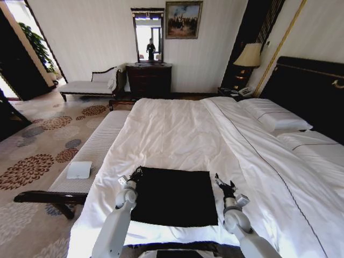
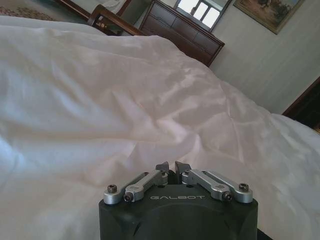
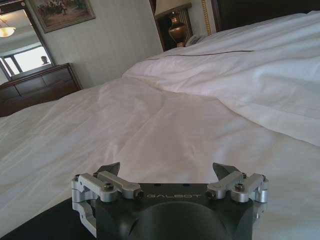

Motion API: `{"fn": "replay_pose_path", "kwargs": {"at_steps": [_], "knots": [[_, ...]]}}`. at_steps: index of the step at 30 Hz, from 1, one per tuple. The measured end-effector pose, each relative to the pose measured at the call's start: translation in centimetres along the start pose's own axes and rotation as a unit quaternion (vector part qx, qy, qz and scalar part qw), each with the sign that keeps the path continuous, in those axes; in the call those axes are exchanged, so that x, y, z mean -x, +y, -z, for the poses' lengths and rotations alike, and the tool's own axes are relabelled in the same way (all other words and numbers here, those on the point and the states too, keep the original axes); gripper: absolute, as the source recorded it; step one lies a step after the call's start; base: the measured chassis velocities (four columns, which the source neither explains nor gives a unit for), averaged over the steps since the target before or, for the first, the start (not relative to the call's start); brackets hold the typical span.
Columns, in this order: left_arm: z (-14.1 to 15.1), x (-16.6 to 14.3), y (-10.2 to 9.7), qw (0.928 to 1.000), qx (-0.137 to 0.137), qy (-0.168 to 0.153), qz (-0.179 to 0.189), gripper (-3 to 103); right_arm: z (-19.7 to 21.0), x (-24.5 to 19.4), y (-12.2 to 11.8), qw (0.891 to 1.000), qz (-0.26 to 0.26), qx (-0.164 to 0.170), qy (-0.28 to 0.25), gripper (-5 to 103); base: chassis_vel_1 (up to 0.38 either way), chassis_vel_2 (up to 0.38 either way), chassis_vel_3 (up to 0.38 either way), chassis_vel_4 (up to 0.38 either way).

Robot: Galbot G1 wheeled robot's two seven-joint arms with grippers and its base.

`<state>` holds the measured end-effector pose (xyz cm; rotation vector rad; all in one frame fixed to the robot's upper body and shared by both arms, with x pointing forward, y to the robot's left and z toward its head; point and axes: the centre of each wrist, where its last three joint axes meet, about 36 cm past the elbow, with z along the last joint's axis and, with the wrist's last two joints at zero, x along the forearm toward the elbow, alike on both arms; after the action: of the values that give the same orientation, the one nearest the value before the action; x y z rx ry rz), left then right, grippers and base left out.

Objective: Fold the clothes on the bed.

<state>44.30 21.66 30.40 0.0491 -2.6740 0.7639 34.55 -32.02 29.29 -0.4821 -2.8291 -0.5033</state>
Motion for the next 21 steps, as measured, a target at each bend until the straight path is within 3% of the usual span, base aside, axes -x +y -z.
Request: {"fn": "replay_pose_path", "kwargs": {"at_steps": [11,18,20,21], "knots": [[-1.2,-0.2,-0.1,0.9999,0.008,0.010,0.003,12,-0.4,-0.4,-0.4,1.000,0.002,-0.009,0.001,100,0.000,0.000,0.000,0.000],[-1.1,0.1,-0.1,0.9999,0.006,0.008,0.005,44,-0.5,-0.9,-0.3,1.000,0.004,-0.008,0.000,100,0.000,0.000,0.000,0.000],[-1.1,0.2,0.0,0.9999,0.006,0.008,0.006,44,-0.5,-1.0,-0.3,1.000,0.004,-0.008,0.000,100,0.000,0.000,0.000,0.000],[-1.2,0.2,0.1,0.9999,0.006,0.009,0.006,49,-0.6,-1.0,-0.2,1.000,0.004,-0.008,0.000,100,0.000,0.000,0.000,0.000]]}}
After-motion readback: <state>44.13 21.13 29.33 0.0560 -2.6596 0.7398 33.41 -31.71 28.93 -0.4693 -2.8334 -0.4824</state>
